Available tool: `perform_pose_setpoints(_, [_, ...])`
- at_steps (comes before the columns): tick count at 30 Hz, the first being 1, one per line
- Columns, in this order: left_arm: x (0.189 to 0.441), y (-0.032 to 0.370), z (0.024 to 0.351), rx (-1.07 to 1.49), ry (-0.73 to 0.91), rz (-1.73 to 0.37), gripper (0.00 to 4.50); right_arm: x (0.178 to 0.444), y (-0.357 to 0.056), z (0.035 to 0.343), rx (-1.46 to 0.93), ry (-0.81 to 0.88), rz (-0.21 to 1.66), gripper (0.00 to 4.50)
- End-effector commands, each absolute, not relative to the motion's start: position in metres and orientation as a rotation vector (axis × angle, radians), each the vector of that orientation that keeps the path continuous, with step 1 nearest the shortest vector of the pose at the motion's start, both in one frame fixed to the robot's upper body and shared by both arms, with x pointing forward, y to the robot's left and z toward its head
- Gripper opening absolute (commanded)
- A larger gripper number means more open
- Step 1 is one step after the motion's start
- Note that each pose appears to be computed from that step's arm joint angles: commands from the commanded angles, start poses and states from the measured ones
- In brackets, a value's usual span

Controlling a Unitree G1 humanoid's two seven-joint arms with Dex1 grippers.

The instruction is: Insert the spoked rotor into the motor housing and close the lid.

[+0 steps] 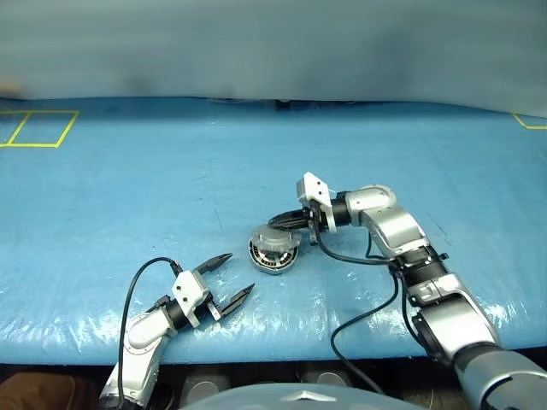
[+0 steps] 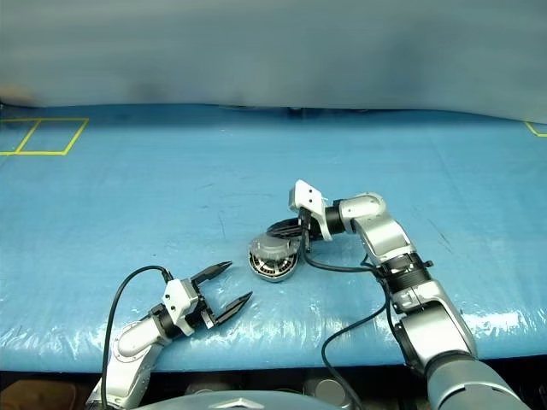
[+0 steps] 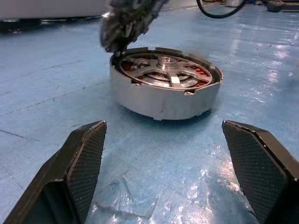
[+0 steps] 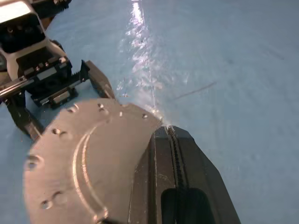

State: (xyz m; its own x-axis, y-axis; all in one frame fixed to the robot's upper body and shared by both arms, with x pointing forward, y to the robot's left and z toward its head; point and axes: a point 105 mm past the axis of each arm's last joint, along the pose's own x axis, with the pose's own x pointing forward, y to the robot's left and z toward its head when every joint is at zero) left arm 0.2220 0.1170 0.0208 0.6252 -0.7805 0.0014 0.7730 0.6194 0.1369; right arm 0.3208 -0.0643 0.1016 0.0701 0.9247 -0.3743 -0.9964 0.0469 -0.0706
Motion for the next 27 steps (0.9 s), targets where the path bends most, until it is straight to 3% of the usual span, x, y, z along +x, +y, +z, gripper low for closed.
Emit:
perform_pose_setpoints(1, [0.222,0.121,0.019,0.13,-0.064,-0.886,4.2,0.307,-0.063,0.098,-0.423,0.242,1.512,0.02])
perform_pose_setpoints(14, [0.226,0.119,0.017,0.134,-0.064,-0.913,4.2,0.29,-0.063,0.033,-0.362,0.341,1.324,0.02])
perform_pose_setpoints(21, [0.224,0.118,0.015,0.13,-0.061,-0.918,4.2,0.3,-0.059,0.058,-0.129,0.202,1.197,0.02])
perform_pose_setpoints(27, [0.223,0.117,0.013,0.124,-0.06,-0.916,4.2,0.306,-0.07,0.084,-0.06,0.076,1.098,1.88])
